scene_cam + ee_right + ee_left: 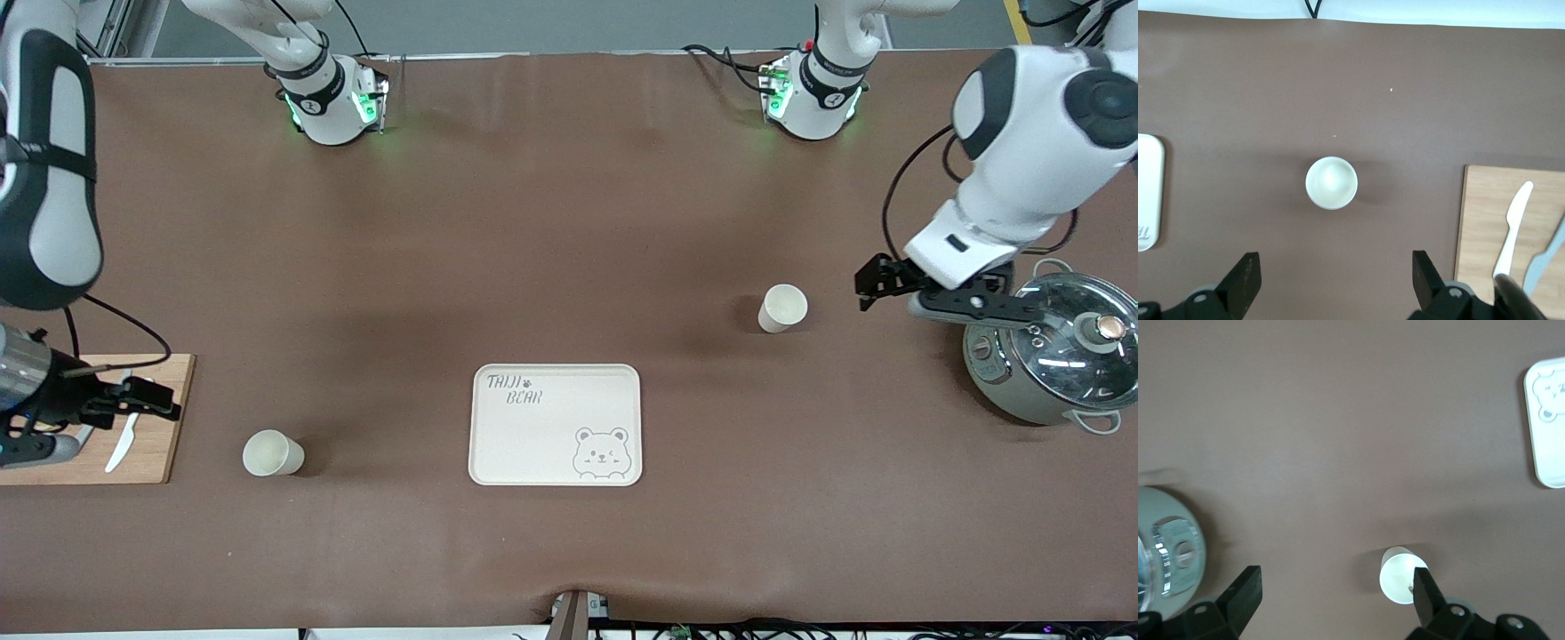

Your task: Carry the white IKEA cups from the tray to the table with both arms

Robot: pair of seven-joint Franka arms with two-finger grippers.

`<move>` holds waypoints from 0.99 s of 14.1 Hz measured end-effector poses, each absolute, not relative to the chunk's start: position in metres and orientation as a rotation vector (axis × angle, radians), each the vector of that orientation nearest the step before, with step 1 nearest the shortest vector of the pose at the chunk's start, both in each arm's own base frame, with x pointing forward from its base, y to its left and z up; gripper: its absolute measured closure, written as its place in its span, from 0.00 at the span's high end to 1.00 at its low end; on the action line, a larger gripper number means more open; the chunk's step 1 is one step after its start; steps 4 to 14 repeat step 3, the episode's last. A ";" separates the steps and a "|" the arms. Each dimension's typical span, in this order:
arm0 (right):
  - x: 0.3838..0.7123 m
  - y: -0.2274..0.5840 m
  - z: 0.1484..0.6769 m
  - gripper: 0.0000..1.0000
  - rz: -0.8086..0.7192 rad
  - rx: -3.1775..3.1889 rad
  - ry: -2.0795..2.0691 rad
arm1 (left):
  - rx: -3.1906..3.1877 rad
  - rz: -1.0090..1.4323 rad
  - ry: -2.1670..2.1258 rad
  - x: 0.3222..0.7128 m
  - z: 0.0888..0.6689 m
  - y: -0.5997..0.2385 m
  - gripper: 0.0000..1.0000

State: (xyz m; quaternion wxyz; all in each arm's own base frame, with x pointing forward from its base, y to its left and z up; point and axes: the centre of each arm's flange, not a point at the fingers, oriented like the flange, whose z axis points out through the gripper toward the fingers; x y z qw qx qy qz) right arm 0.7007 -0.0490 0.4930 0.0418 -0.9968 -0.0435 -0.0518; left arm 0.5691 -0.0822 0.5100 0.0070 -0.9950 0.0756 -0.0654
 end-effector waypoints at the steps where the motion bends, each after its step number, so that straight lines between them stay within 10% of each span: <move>1: 0.693 -0.048 0.508 1.00 -0.153 -3.049 -0.129 | -3.112 -0.189 0.225 0.571 0.531 -0.078 1.00; 14: 0.676 -0.047 0.539 1.00 -0.120 -3.045 -0.080 | -3.110 -0.189 0.218 0.574 0.570 -0.068 1.00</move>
